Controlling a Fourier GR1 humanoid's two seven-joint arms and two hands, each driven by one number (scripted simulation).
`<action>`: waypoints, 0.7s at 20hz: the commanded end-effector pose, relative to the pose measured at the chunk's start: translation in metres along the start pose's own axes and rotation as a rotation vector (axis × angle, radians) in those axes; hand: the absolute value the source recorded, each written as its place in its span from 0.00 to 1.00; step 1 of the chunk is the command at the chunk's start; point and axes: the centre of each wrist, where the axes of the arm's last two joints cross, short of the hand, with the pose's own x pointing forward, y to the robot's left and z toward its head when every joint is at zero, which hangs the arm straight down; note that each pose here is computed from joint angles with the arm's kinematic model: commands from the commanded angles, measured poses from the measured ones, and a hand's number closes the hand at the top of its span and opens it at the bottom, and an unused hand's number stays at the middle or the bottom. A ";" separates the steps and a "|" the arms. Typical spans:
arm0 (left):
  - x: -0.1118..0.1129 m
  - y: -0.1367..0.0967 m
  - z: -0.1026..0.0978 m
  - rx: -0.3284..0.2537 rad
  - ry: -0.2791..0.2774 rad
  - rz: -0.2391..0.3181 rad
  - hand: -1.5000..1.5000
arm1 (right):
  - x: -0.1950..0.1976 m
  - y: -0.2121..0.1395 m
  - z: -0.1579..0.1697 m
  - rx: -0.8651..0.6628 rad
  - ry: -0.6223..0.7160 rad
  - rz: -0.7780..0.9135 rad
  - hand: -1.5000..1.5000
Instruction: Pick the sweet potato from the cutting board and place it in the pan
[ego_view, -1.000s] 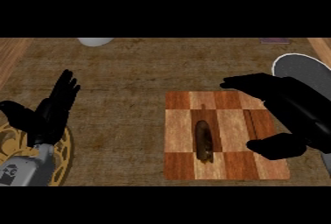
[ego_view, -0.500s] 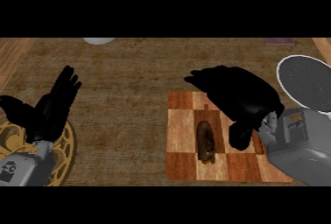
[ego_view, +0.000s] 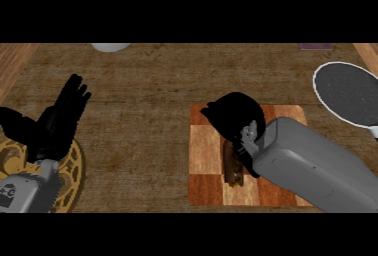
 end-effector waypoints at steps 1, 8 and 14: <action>-0.012 -0.008 0.010 0.006 -0.003 0.006 0.50 | 0.016 -0.001 -0.009 0.148 0.081 0.107 0.00; -0.002 0.001 0.001 0.017 0.015 0.003 0.50 | 0.057 0.021 -0.010 0.123 0.121 0.299 0.00; -0.012 -0.001 0.012 0.012 0.011 -0.013 0.50 | 0.078 0.018 -0.008 0.087 0.163 0.342 0.00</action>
